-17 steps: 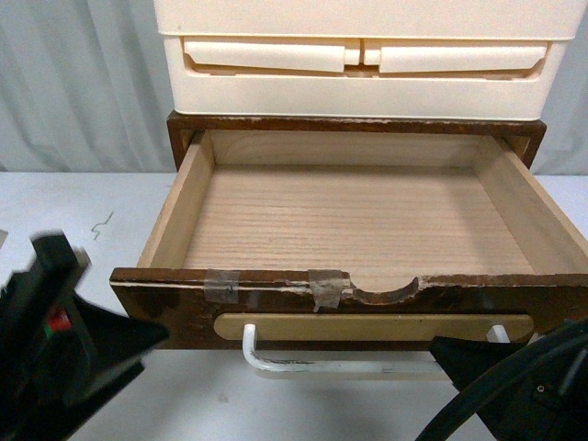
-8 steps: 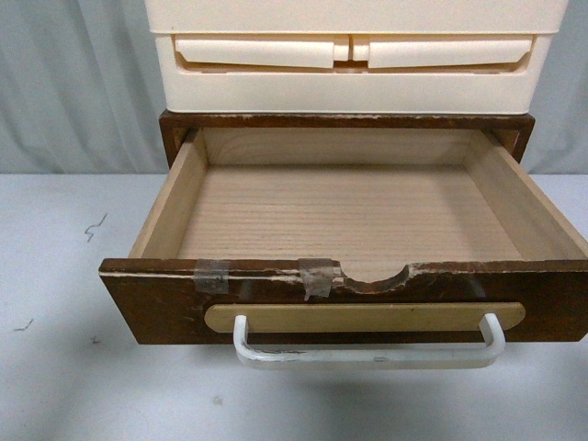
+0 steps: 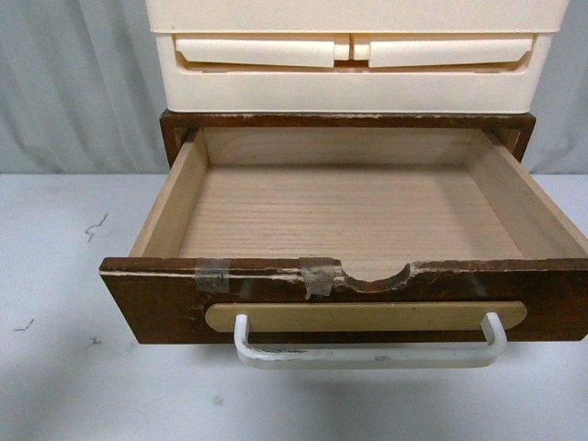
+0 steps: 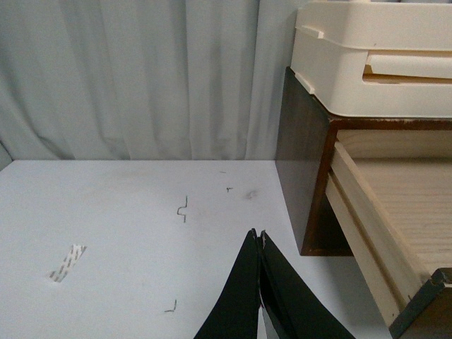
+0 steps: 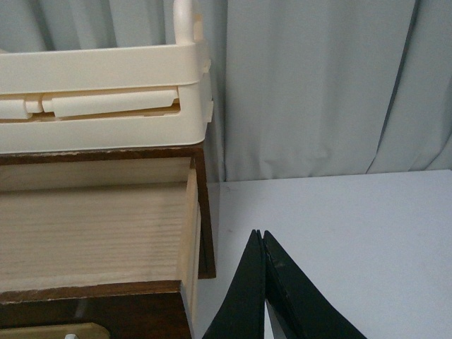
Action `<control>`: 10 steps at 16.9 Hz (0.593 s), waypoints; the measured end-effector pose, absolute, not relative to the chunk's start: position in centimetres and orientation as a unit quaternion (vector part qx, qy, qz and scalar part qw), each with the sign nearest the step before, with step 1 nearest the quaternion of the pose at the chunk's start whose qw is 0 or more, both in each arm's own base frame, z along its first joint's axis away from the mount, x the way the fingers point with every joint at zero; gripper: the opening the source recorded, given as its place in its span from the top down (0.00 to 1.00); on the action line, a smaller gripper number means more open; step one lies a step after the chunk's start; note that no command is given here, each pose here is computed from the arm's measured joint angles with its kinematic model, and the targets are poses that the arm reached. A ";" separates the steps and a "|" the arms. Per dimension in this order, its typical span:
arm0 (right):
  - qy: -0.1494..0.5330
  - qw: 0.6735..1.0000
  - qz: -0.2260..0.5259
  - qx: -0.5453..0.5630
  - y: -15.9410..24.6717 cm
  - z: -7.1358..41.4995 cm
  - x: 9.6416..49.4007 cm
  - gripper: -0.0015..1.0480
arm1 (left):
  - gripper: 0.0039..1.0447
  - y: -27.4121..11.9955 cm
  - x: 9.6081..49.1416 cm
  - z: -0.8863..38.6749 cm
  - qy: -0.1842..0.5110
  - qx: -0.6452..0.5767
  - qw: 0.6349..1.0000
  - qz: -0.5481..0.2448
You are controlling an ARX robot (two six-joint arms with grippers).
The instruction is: Open drawer
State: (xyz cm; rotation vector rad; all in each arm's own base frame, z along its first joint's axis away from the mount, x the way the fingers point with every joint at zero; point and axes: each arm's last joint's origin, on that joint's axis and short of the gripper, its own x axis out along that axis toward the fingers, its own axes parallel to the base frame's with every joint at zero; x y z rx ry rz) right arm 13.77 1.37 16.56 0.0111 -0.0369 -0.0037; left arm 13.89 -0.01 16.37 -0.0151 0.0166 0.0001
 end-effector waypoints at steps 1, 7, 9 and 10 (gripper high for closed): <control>-0.018 1.000 -0.003 0.005 1.2 16.7 13.4 0.98 | 0.99 0.0 13.6 16.5 0.004 -0.008 1.000 0.000; -0.003 1.000 -0.002 0.002 0.0 16.9 11.9 0.98 | 0.99 0.0 12.4 17.0 -0.005 -0.008 1.000 0.000; -0.007 1.000 -0.002 0.002 0.0 17.0 11.6 0.98 | 0.99 0.0 12.1 17.0 -0.004 -0.008 1.000 0.000; -0.006 1.000 -0.002 0.002 0.0 17.0 11.5 0.98 | 0.99 0.0 11.9 17.0 -0.006 -0.008 1.000 0.000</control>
